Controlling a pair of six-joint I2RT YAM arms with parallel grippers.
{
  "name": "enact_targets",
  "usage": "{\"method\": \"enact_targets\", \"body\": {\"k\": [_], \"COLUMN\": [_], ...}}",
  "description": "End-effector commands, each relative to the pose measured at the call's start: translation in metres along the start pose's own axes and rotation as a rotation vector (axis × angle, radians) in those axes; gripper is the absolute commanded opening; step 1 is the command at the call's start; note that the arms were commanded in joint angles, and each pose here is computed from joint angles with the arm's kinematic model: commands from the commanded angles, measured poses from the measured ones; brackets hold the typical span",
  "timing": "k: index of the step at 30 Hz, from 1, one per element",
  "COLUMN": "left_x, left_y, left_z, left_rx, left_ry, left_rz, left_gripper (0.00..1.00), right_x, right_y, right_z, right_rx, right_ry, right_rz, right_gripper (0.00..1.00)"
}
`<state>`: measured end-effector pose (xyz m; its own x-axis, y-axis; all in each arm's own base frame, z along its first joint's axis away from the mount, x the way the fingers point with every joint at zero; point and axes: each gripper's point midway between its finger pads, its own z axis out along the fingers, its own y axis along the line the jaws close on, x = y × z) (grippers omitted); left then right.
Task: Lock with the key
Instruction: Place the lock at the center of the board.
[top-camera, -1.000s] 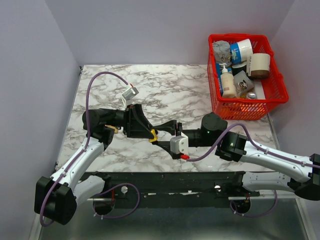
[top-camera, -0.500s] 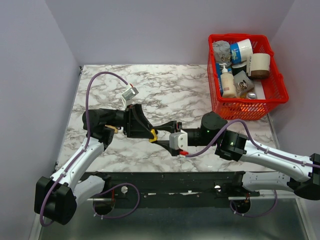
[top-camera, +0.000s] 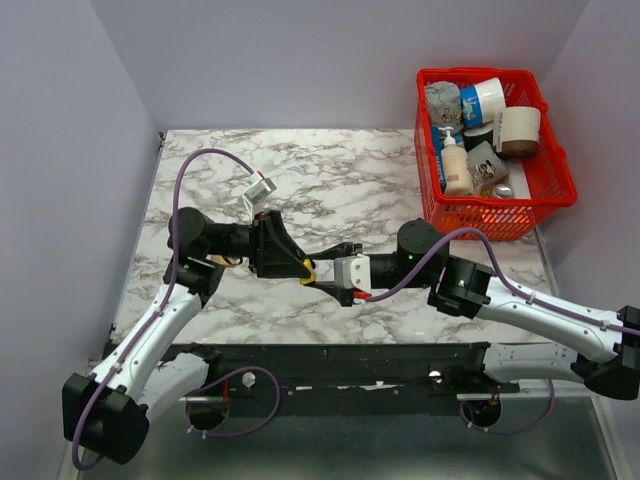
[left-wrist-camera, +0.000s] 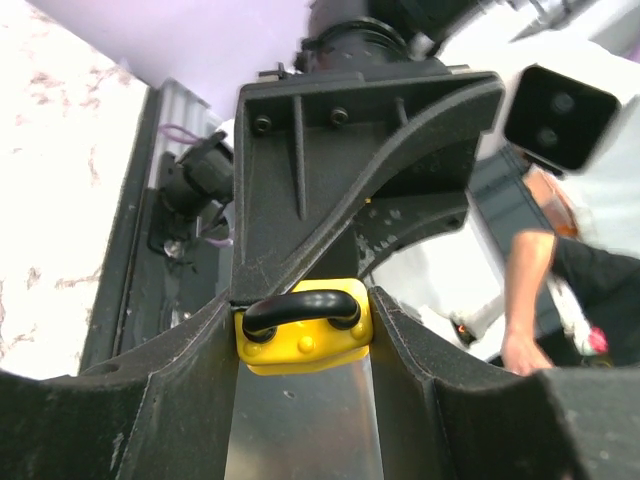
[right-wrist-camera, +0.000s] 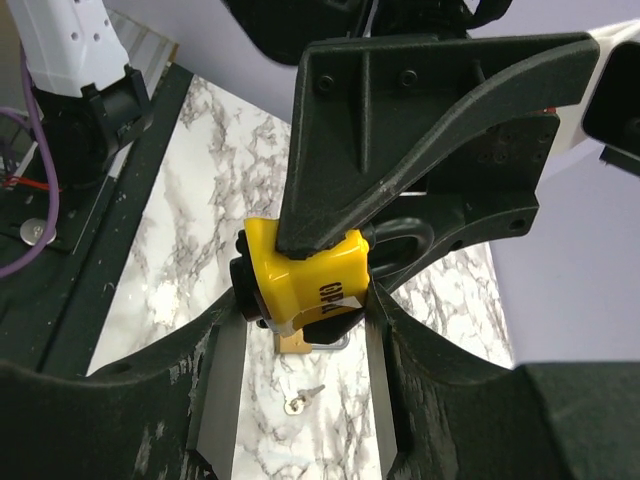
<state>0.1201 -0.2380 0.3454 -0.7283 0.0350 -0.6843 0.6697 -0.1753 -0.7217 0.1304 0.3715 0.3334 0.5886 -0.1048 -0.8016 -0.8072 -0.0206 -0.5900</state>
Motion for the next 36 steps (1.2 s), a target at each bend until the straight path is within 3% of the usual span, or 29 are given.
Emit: {"method": "enact_targets", "body": {"k": [1, 6, 14, 19, 22, 23, 27, 32, 36], "left_x": [0.001, -0.002, -0.016, -0.024, -0.024, -0.011, -0.001, 0.031, 0.034], "left_y": [0.009, 0.011, 0.045, 0.080, 0.120, 0.135, 0.180, 0.228, 0.257], "left_z": [0.005, 0.004, -0.003, -0.011, -0.024, -0.022, -0.026, -0.028, -0.025], "left_rx": [-0.110, -0.120, -0.260, -0.441, -0.645, -0.699, -0.917, -1.075, -1.144], "left_ry": [0.018, -0.018, -0.107, -0.131, -0.161, -0.118, -0.082, 0.035, 0.095], "left_rz": [0.263, 0.204, 0.099, 0.046, -0.072, -0.149, -0.237, -0.400, -0.482], "left_gripper": [0.00, 0.00, 0.00, 0.00, 0.00, 0.00, 0.00, 0.00, 0.00], "right_x": [-0.013, -0.008, 0.026, 0.059, 0.079, 0.086, 0.108, 0.127, 0.135], "right_y": [-0.006, -0.002, 0.019, 0.032, 0.034, 0.028, 0.012, -0.007, -0.006], "right_z": [0.000, 0.001, -0.019, -0.045, -0.061, -0.067, -0.084, -0.096, -0.098], "right_rx": [0.009, -0.002, 0.004, 0.065, 0.105, 0.134, 0.210, 0.280, 0.287], "right_ry": [-0.033, -0.024, 0.094, 0.204, 0.268, 0.286, 0.362, 0.428, 0.456], "right_rz": [0.092, 0.091, 0.129, 0.182, 0.232, 0.253, 0.361, 0.447, 0.452], "right_gripper": [0.39, 0.44, 0.83, 0.99, 1.00, 1.00, 1.00, 1.00, 1.00]}}
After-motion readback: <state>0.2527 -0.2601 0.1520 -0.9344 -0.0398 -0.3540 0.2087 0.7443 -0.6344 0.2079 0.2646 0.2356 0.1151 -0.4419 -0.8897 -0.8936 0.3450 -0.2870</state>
